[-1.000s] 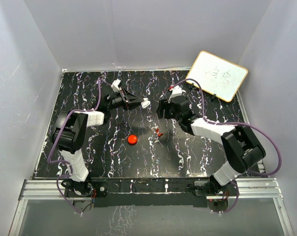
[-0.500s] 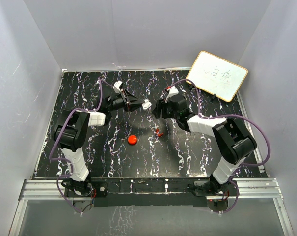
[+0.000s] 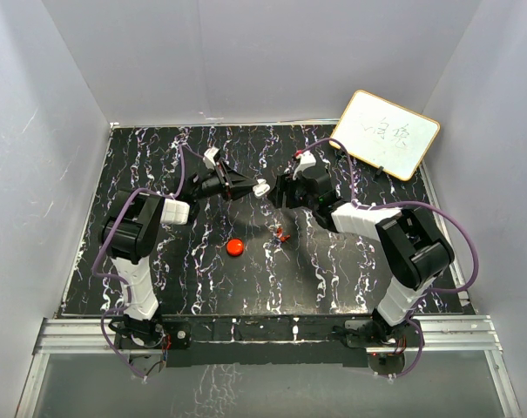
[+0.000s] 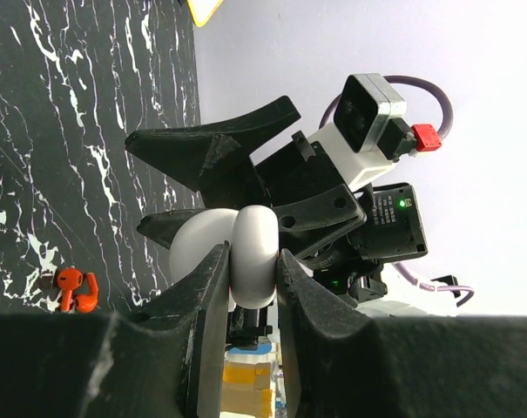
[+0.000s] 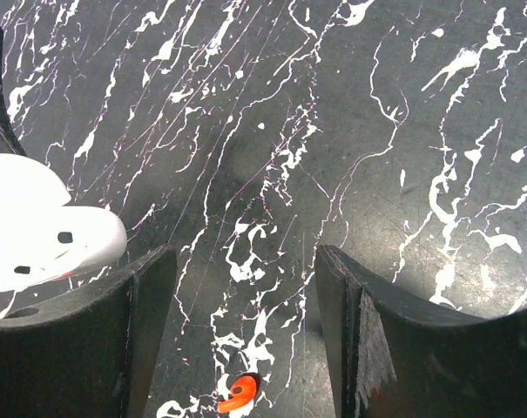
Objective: Insert the wireless bluetooth earbuds into the charging case
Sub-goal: Close the charging case, then place the charging case at the center of the board.
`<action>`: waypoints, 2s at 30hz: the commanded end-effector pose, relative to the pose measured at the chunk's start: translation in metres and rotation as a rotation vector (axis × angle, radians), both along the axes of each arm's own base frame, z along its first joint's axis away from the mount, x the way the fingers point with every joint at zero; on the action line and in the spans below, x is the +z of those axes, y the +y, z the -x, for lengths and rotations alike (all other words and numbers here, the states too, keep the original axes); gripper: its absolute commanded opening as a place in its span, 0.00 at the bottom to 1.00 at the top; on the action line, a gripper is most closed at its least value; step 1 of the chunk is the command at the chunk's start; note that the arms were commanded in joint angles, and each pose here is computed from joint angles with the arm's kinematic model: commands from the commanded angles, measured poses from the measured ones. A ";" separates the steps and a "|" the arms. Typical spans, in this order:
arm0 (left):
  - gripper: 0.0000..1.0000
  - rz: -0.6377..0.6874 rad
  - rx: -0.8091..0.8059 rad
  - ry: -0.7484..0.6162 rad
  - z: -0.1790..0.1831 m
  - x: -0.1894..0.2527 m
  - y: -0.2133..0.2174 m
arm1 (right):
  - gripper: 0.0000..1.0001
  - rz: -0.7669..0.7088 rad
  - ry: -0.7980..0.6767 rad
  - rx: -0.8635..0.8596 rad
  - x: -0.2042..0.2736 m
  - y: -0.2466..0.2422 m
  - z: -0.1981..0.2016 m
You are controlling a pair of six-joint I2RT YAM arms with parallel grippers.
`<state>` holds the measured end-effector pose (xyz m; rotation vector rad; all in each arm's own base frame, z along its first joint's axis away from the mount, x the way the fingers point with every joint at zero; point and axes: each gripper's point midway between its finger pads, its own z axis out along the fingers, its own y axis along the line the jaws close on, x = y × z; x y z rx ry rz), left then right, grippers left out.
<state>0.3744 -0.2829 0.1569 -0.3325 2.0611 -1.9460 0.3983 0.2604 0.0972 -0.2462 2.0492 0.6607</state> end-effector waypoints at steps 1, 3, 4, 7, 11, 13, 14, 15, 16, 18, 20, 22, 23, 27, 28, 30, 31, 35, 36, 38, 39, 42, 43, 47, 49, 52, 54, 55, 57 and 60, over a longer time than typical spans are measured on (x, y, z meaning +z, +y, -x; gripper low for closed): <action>0.00 0.035 -0.024 -0.058 0.005 0.016 -0.003 | 0.63 -0.079 -0.087 0.020 0.033 0.013 -0.016; 0.00 0.041 -0.026 -0.063 0.005 0.020 -0.003 | 0.63 -0.083 -0.087 0.021 0.032 0.014 -0.017; 0.00 0.042 -0.027 -0.065 0.006 0.022 -0.003 | 0.63 -0.087 -0.089 0.023 0.033 0.014 -0.018; 0.00 0.042 -0.030 -0.067 0.007 0.024 -0.004 | 0.63 -0.107 -0.105 0.034 0.036 0.015 -0.019; 0.00 0.052 -0.035 -0.060 0.010 0.026 -0.004 | 0.63 -0.127 -0.123 0.054 0.043 0.017 -0.020; 0.00 0.058 -0.034 -0.065 0.010 0.028 -0.004 | 0.63 -0.142 -0.133 0.070 0.046 0.019 -0.019; 0.00 0.062 -0.034 -0.075 0.010 0.029 -0.004 | 0.63 -0.151 -0.140 0.081 0.049 0.020 -0.018; 0.00 0.063 -0.032 -0.075 0.010 0.029 -0.004 | 0.63 -0.158 -0.144 0.086 0.051 0.020 -0.017; 0.00 0.063 -0.031 -0.074 0.009 0.028 -0.004 | 0.63 -0.166 -0.152 0.094 0.054 0.021 -0.015; 0.00 0.067 -0.030 -0.075 0.008 0.030 -0.004 | 0.63 -0.183 -0.170 0.110 0.060 0.023 -0.012; 0.00 0.067 -0.030 -0.071 0.007 0.029 -0.004 | 0.63 -0.196 -0.184 0.116 0.066 0.023 -0.010; 0.00 0.066 -0.030 -0.071 0.007 0.028 -0.004 | 0.63 -0.202 -0.192 0.124 0.070 0.023 -0.009; 0.00 0.064 -0.029 -0.072 0.007 0.028 -0.005 | 0.63 -0.205 -0.197 0.128 0.072 0.024 -0.008; 0.00 0.053 -0.024 -0.078 0.004 0.026 -0.005 | 0.63 -0.221 -0.214 0.150 0.080 0.025 -0.003; 0.00 0.045 -0.023 -0.059 0.004 0.022 -0.005 | 0.63 -0.222 -0.214 0.152 0.081 0.025 -0.001; 0.00 0.043 -0.020 -0.054 0.002 0.021 -0.005 | 0.63 -0.221 -0.216 0.153 0.082 0.025 -0.001; 0.00 0.043 -0.018 -0.052 0.001 0.021 -0.005 | 0.63 -0.222 -0.217 0.153 0.082 0.024 -0.001; 0.00 0.033 -0.012 -0.054 -0.002 0.019 -0.006 | 0.63 -0.220 -0.213 0.158 0.081 0.025 0.001; 0.00 0.031 -0.011 -0.055 -0.002 0.019 -0.006 | 0.63 -0.218 -0.210 0.156 0.080 0.024 0.000; 0.00 0.029 -0.010 -0.058 -0.003 0.020 -0.006 | 0.63 -0.212 -0.201 0.146 0.077 0.024 -0.001; 0.00 0.026 -0.010 -0.059 -0.003 0.020 -0.006 | 0.64 -0.208 -0.198 0.138 0.076 0.022 -0.002; 0.00 0.014 -0.007 -0.058 -0.002 0.018 -0.005 | 0.64 -0.169 -0.161 0.074 0.065 0.014 -0.009; 0.00 0.006 -0.001 -0.058 -0.002 0.017 -0.005 | 0.64 -0.150 -0.141 0.048 0.060 0.010 -0.011; 0.00 -0.055 0.024 -0.045 -0.004 0.000 -0.002 | 0.64 -0.051 -0.095 -0.090 0.041 -0.017 -0.017; 0.00 -0.100 0.036 -0.055 -0.006 -0.011 0.000 | 0.67 -0.010 -0.098 -0.150 0.037 -0.032 -0.015; 0.00 -0.184 0.062 -0.046 -0.009 -0.032 0.004 | 0.69 0.018 -0.120 -0.196 0.041 -0.046 -0.009; 0.00 -0.232 0.077 -0.052 -0.012 -0.042 0.006 | 0.69 0.023 -0.133 -0.210 0.046 -0.052 -0.005; 0.00 -0.250 0.084 -0.057 -0.014 -0.046 0.008 | 0.69 0.025 -0.142 -0.211 0.048 -0.054 -0.003; 0.00 -0.286 0.101 -0.064 -0.019 -0.054 0.010 | 0.71 0.026 -0.161 -0.208 0.055 -0.057 0.001; 0.00 -0.333 0.124 -0.069 -0.027 -0.068 0.013 | 0.91 0.037 -0.191 -0.200 0.063 -0.060 0.006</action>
